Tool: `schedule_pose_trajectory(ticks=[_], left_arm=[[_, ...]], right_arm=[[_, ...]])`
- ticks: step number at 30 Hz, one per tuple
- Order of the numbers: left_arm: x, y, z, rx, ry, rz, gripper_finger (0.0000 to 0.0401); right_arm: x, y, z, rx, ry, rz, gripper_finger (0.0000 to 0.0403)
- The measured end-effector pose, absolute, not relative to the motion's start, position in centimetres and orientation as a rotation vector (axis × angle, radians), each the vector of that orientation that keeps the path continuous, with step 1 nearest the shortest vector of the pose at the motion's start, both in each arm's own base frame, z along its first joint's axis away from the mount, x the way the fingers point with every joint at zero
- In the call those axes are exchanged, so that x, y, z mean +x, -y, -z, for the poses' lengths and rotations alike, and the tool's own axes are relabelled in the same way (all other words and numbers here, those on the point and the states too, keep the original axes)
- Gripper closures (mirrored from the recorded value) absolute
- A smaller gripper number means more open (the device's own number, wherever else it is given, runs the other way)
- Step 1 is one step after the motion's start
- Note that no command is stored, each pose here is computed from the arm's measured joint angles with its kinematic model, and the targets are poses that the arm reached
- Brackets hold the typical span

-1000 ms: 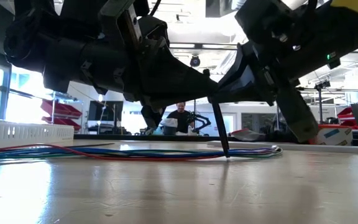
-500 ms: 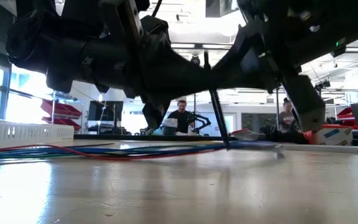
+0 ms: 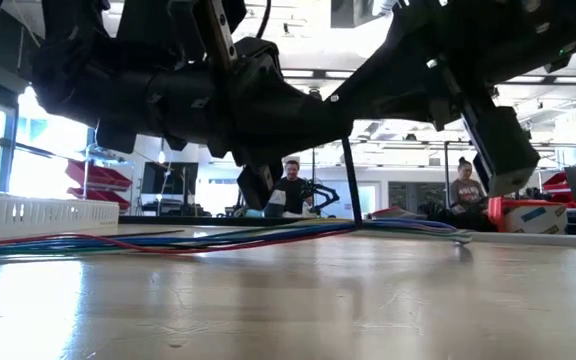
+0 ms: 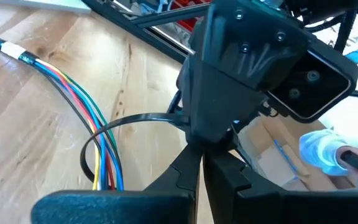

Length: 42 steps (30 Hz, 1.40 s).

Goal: Ziptie cables
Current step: Wrap the zip tie on the cable

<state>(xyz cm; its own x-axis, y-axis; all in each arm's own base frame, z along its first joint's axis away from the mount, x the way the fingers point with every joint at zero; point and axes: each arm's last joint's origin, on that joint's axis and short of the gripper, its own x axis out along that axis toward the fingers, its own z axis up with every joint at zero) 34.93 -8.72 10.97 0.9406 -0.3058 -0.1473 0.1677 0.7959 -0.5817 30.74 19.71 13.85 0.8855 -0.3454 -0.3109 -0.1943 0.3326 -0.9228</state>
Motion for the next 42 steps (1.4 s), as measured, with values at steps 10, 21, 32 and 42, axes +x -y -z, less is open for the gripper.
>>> schedule_pose_trajectory(ticks=[10,21,32,42], left_arm=[[34.6,9.7,-10.8,-0.537,-0.234,0.211,0.0401],[34.2,11.2,-10.8,-0.421,-0.201,0.116,0.0401],[38.4,12.5,-8.1,-0.275,-0.247,0.105,0.0401],[41.1,14.1,-5.7,-0.242,-0.209,-0.047,0.0401]], right_arm=[[30.9,-18.3,-13.6,-0.918,-0.552,0.159,0.0354],[27.5,-15.8,-15.7,-0.45,-0.786,0.246,0.02],[25.7,-18.6,-16.4,-0.061,-0.732,0.218,0.0185],[24.7,-20.7,-13.4,0.185,-0.803,0.267,0.0209]])
